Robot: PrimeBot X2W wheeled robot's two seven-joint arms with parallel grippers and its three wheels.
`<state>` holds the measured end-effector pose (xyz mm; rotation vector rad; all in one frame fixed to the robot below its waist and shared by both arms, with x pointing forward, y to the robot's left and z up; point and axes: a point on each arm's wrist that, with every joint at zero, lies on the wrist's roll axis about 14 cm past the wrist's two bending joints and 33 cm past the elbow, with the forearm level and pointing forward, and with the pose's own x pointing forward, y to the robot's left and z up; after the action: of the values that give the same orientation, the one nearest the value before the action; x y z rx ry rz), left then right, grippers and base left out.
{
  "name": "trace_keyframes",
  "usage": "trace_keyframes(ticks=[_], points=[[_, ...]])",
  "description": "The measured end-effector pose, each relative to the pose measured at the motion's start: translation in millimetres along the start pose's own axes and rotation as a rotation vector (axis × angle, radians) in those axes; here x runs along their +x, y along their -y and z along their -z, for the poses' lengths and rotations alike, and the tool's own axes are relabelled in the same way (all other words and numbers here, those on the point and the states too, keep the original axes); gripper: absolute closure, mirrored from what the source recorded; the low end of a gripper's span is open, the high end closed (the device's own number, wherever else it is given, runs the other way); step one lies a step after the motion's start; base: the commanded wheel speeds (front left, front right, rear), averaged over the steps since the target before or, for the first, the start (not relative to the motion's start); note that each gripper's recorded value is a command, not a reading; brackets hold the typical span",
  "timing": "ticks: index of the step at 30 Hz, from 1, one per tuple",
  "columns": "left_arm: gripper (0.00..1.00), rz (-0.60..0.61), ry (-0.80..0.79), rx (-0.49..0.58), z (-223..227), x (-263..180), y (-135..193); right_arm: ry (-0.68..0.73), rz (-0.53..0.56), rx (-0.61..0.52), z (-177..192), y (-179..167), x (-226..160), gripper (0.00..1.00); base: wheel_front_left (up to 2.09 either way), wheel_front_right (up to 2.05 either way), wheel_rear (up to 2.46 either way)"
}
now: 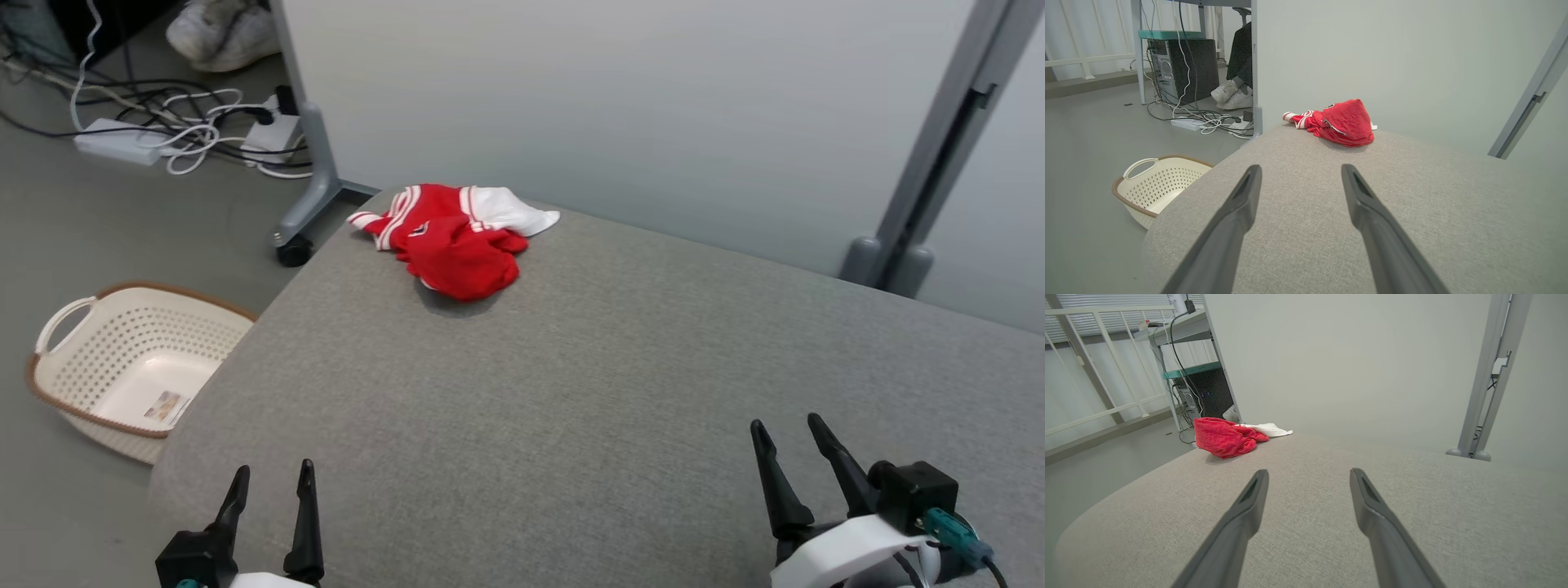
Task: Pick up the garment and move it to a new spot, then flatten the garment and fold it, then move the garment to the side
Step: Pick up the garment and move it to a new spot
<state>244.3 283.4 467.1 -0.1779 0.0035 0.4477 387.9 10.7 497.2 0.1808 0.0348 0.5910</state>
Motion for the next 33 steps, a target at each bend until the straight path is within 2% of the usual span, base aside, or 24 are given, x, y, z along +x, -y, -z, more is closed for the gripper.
trace_keyframes(ticks=[5,10,14,21,27,31,33], points=[[0.0,-0.112,0.014,-0.008,-4,-14,-31,-0.007,-0.122,-0.003,1,-38,24,0.0,0.0,0.0,0.0],[0.0,-0.149,0.012,-0.007,-4,-19,-40,-0.035,-0.153,0.007,11,-46,31,0.0,0.0,0.0,0.0],[0.0,-0.153,0.011,-0.008,-4,-20,-40,-0.038,-0.154,0.01,12,-46,33,0.0,0.0,0.0,0.0],[0.0,-0.129,-0.001,0.017,-7,-14,-44,-0.043,-0.083,0.013,17,-23,27,0.0,0.0,0.0,0.0],[0.0,-0.071,0.089,0.111,-54,29,-45,-0.028,-0.038,-0.013,13,-2,31,0.0,0.0,0.0,0.0],[0.0,0.027,0.167,0.208,-102,81,-20,-0.014,0.001,-0.023,8,18,41,0.0,0.0,0.0,0.0],[0.0,0.096,0.183,0.261,-127,122,3,-0.009,0.034,-0.031,7,35,45,0.0,0.0,0.0,0.0]])
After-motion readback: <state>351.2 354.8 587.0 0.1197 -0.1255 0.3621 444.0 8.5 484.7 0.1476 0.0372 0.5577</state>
